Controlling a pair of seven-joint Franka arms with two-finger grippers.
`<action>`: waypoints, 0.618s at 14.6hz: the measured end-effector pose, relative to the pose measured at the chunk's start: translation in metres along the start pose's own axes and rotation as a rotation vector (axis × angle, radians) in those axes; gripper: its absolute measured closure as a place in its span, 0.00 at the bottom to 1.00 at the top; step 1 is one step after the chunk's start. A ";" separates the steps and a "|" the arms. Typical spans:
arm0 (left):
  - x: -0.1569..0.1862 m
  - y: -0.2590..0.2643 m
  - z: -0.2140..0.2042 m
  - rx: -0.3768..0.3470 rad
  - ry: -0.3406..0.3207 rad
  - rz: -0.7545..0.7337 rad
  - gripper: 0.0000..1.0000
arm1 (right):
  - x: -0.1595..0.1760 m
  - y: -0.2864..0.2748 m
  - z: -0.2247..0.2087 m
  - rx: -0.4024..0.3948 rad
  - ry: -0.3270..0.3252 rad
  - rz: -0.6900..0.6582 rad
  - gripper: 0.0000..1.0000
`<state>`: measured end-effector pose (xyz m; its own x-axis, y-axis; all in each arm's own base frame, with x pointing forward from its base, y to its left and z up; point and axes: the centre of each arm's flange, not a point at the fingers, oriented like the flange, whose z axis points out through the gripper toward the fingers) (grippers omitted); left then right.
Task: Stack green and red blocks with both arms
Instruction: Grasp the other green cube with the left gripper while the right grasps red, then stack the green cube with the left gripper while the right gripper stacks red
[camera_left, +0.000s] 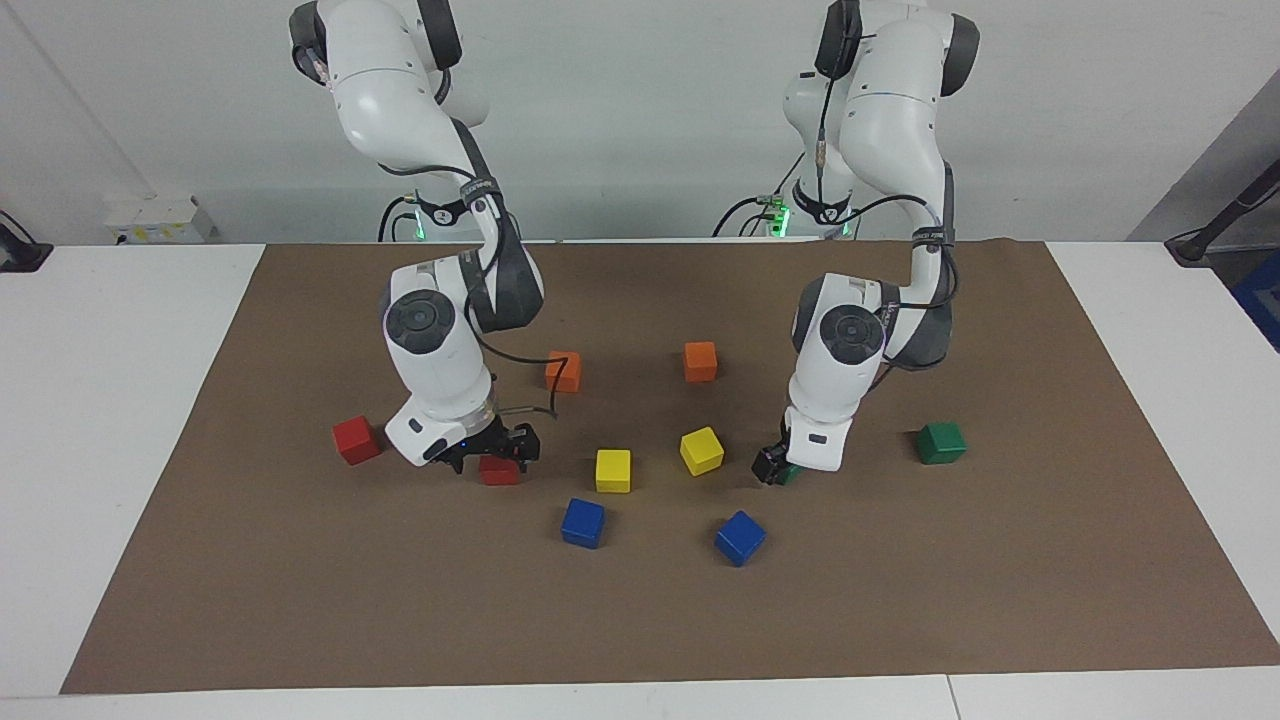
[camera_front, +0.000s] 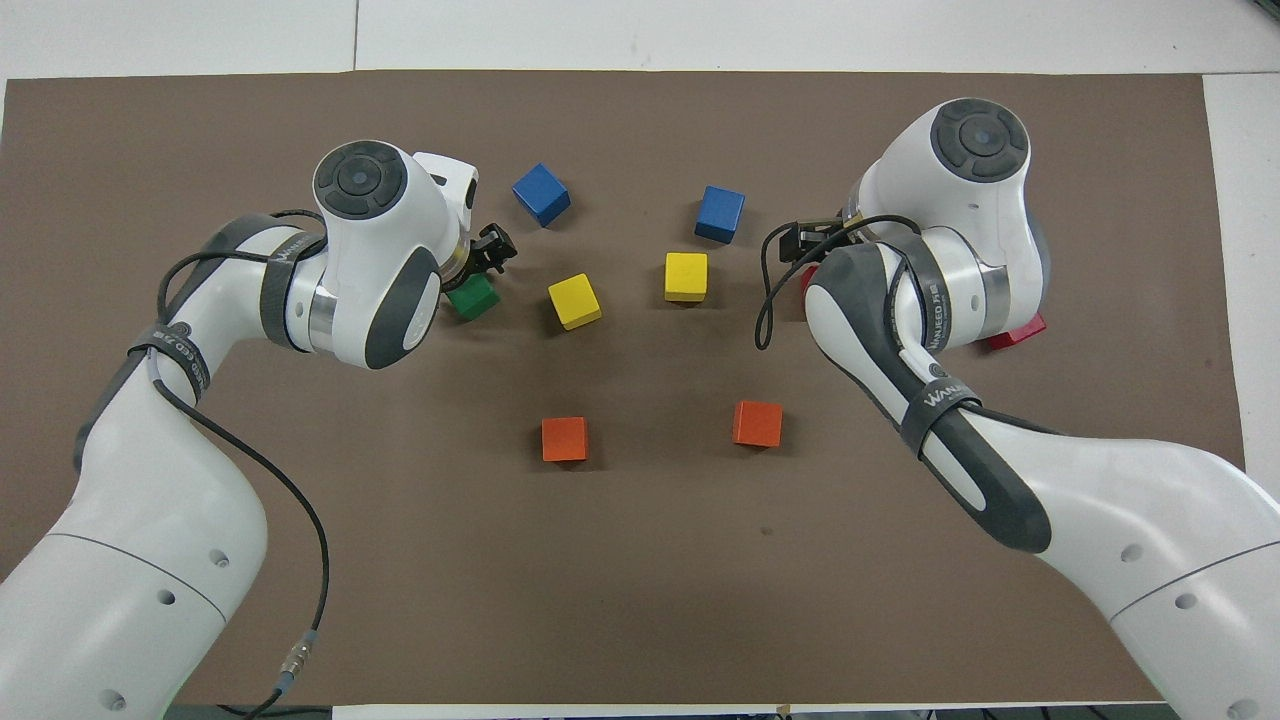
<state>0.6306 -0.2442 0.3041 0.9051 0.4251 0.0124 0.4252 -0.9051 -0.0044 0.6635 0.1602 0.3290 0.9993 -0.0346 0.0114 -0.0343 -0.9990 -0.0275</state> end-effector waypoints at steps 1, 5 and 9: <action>-0.001 -0.001 -0.001 0.000 0.000 -0.005 0.08 | 0.000 0.000 0.005 0.001 0.003 0.000 0.00; -0.004 -0.004 -0.005 0.027 -0.021 -0.008 0.45 | -0.005 0.001 0.017 0.000 -0.004 0.003 0.00; 0.003 -0.031 -0.056 0.067 -0.049 0.079 0.45 | -0.010 -0.003 0.023 -0.002 -0.016 0.016 0.00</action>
<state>0.6195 -0.2150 0.3600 0.9343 0.3542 -0.0393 0.3511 -0.9337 -0.0698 0.6536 0.1643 0.3056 0.9987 -0.0503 -0.0054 -0.0505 -0.9984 -0.0251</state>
